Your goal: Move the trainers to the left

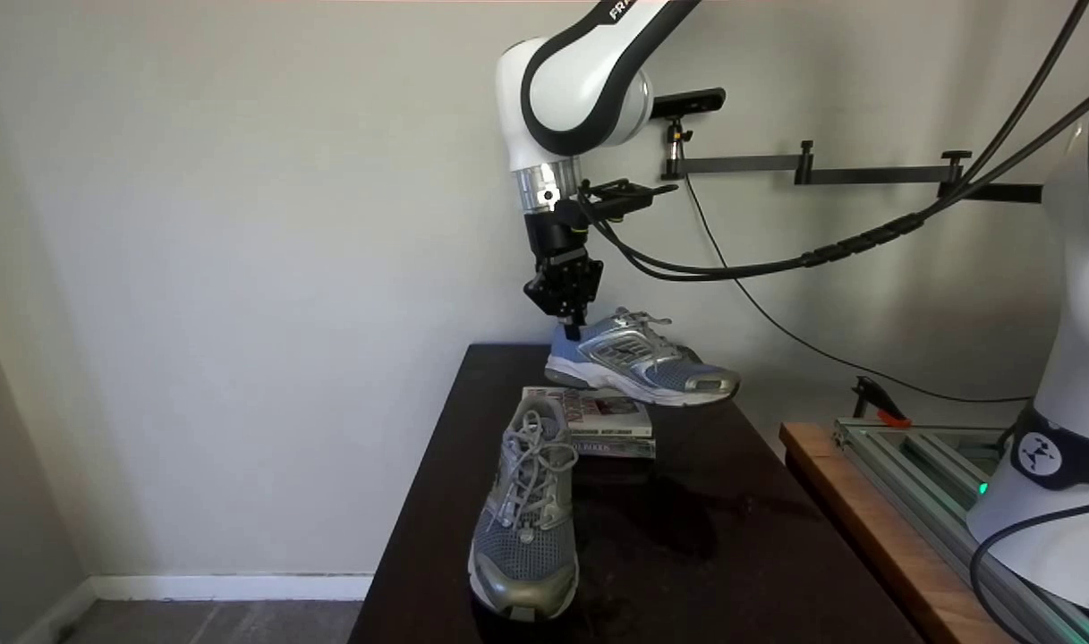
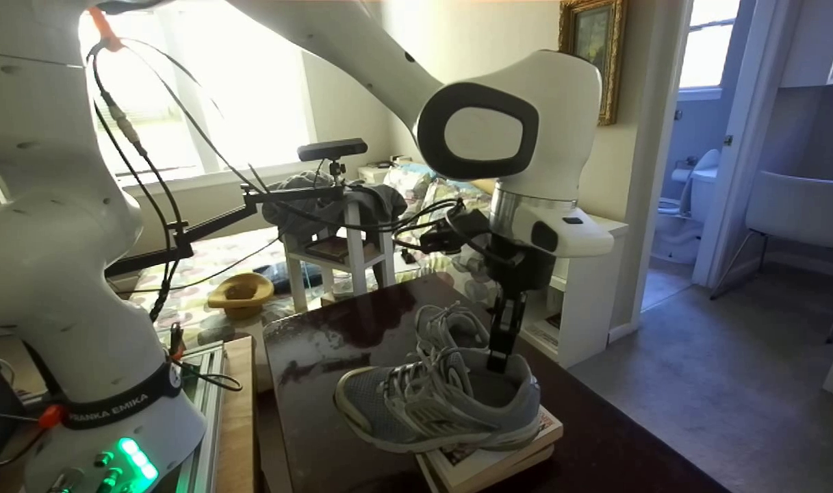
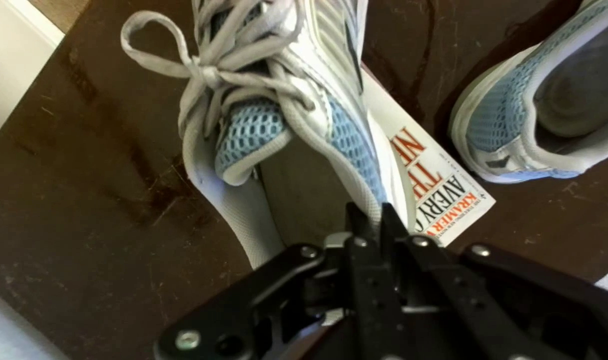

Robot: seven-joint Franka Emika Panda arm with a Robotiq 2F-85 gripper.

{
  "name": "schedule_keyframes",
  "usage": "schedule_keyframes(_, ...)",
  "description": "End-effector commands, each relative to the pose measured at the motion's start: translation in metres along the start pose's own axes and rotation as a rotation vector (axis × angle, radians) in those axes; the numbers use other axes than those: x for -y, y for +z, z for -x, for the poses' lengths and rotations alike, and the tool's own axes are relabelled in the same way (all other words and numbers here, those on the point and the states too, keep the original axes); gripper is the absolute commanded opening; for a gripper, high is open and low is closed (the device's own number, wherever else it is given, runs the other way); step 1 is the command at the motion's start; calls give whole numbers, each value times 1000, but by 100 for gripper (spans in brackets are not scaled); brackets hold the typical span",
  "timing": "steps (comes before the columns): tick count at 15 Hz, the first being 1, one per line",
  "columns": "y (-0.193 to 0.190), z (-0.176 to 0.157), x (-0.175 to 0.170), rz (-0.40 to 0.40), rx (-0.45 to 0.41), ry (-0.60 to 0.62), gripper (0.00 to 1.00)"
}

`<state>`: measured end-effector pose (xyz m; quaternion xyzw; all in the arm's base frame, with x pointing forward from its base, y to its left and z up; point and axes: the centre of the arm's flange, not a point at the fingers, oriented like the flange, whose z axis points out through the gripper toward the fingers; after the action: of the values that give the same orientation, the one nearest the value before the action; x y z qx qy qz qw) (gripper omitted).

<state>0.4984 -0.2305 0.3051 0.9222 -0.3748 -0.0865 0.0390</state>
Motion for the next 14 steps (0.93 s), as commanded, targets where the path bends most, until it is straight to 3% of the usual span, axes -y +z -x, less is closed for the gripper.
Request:
schedule_keyframes(1,0,0,-1,0,0,1,9)
schedule_keyframes(2,0,0,-1,0,0,1,9)
schedule_keyframes(3,-2,0,2,-2,22,32,2)
schedule_keyframes(8,8,4,25,38,73,239,2)
schedule_keyframes(14,12,22,55,89,160,339,2)
